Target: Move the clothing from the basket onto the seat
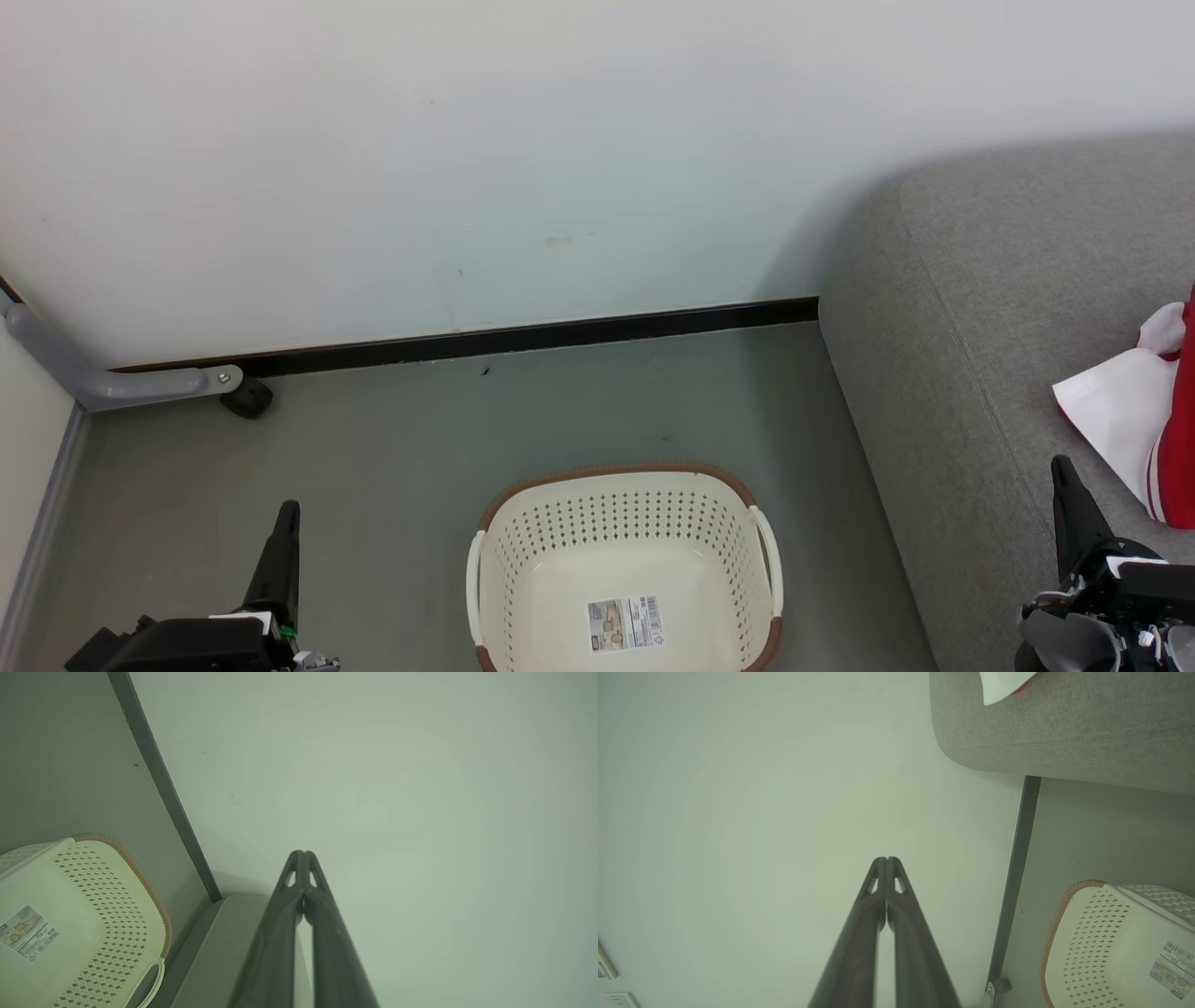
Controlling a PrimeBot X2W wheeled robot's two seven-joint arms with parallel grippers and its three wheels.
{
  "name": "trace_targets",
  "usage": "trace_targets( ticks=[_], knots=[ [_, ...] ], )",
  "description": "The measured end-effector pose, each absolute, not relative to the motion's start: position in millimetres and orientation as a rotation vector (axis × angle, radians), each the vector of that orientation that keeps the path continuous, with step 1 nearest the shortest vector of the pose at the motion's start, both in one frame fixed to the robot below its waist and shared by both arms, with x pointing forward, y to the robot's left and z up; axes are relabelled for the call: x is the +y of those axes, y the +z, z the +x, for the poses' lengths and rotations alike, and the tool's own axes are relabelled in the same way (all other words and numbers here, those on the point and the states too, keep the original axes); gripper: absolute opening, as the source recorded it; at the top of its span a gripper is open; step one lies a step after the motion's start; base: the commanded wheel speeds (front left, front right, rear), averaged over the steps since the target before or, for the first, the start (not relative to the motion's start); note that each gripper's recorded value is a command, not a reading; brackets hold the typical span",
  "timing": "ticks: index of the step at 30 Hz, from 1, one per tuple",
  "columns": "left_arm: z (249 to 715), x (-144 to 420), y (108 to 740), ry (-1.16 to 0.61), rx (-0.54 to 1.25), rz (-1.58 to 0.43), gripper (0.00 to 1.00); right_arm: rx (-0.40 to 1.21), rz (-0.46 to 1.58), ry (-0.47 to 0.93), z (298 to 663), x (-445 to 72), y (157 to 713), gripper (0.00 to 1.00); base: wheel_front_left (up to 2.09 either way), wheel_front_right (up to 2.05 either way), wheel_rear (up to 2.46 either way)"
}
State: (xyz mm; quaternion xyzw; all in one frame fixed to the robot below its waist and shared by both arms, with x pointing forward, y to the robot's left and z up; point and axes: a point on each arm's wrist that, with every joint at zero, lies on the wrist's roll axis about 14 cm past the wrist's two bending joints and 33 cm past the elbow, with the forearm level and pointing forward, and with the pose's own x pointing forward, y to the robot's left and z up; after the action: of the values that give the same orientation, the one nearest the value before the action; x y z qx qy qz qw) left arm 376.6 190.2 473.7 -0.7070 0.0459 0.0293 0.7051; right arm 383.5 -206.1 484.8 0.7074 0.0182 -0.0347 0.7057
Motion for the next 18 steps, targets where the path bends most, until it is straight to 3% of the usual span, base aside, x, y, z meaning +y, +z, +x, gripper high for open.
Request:
trace_targets(
  ticks=[18],
  knots=[
    [376.6,190.2,473.7,0.065,0.102,-1.573,0.0,0.041,1.573,-0.077,383.4,-206.1,484.7,0.0,0.0,0.0,0.0]
  ],
)
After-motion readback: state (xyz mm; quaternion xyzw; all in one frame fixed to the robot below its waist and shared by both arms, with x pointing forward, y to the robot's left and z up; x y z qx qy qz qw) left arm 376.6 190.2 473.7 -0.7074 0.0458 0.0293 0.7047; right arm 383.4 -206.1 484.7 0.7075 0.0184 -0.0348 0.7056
